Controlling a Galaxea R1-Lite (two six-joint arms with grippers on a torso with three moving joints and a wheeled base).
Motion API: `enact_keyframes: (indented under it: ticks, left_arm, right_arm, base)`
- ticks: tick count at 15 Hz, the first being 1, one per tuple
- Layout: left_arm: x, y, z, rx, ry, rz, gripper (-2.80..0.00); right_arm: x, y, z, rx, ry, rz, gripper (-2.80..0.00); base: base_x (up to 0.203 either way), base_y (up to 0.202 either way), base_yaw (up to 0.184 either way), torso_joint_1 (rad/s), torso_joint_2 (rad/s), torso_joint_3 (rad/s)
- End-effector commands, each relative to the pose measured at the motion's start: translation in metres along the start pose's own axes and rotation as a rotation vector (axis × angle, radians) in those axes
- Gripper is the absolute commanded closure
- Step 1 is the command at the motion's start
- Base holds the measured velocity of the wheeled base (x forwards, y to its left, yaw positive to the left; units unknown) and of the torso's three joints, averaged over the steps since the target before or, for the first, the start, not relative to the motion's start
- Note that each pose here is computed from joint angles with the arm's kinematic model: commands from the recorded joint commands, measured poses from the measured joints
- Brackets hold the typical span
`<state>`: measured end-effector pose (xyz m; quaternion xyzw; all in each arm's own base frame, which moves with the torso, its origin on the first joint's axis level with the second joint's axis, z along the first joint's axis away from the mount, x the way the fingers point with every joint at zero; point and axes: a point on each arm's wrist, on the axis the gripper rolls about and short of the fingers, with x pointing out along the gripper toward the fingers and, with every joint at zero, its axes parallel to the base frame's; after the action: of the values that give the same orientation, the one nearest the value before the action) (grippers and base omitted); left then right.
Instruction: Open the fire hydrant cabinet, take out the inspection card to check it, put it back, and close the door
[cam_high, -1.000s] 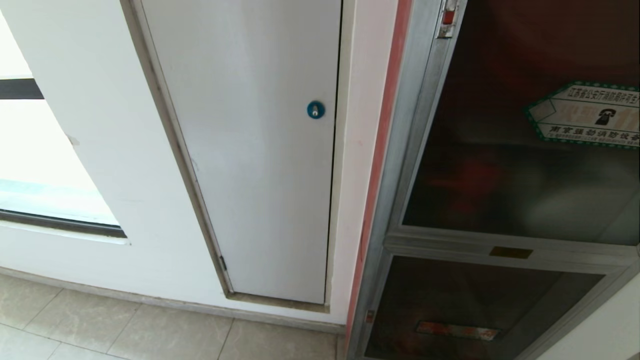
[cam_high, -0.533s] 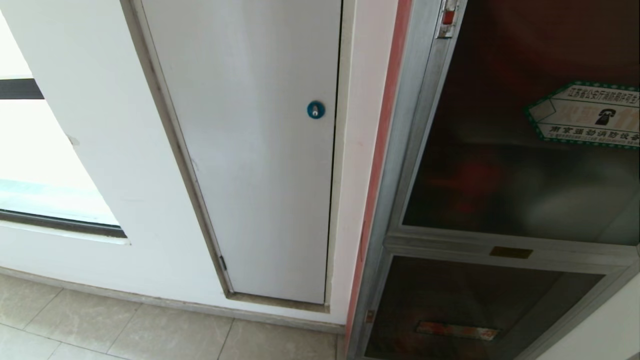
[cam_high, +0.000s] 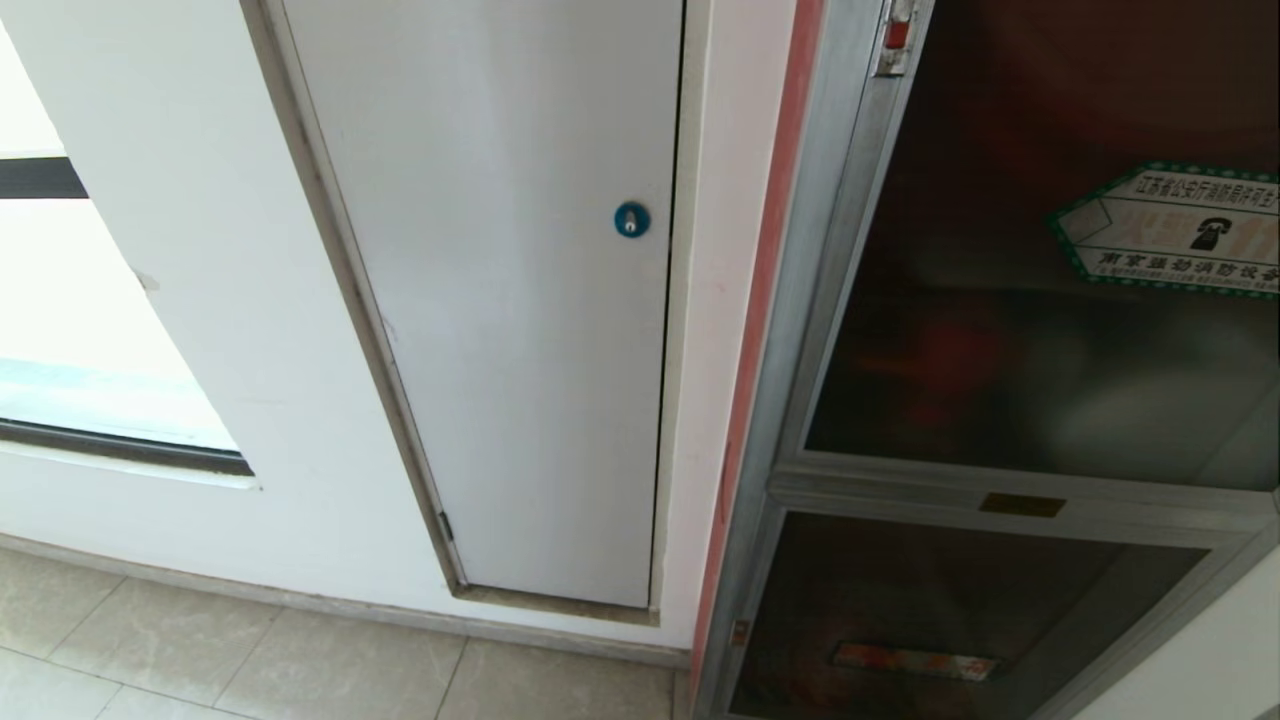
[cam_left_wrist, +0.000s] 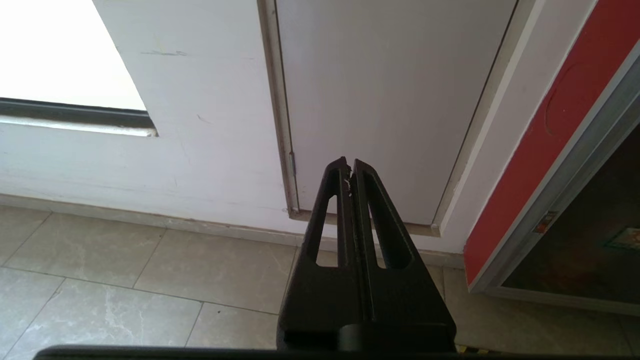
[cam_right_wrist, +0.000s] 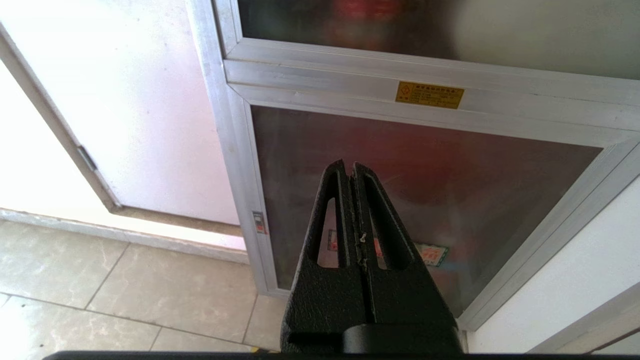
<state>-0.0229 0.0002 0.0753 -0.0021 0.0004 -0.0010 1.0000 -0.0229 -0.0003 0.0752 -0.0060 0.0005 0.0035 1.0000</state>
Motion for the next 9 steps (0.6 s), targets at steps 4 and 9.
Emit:
enact_keyframes:
  ticks: [4, 9]
  left_arm:
    - [0.0001, 0.0000, -0.0001, 0.000, 0.002, 0.001, 0.00]
    - [0.0001, 0.0000, 0.0000, 0.000, 0.001, 0.001, 0.00]
  right_arm:
    - [0.0000, 0.0000, 0.0000, 0.000, 0.000, 0.000, 0.00]
    - [0.0000, 0.0000, 0.0001, 0.000, -0.001, 0.000, 0.00]
  base:
    - [0.000, 0.000, 0.000, 0.000, 0.00, 0.000]
    - [0.000, 0.000, 0.000, 0.000, 0.00, 0.000]
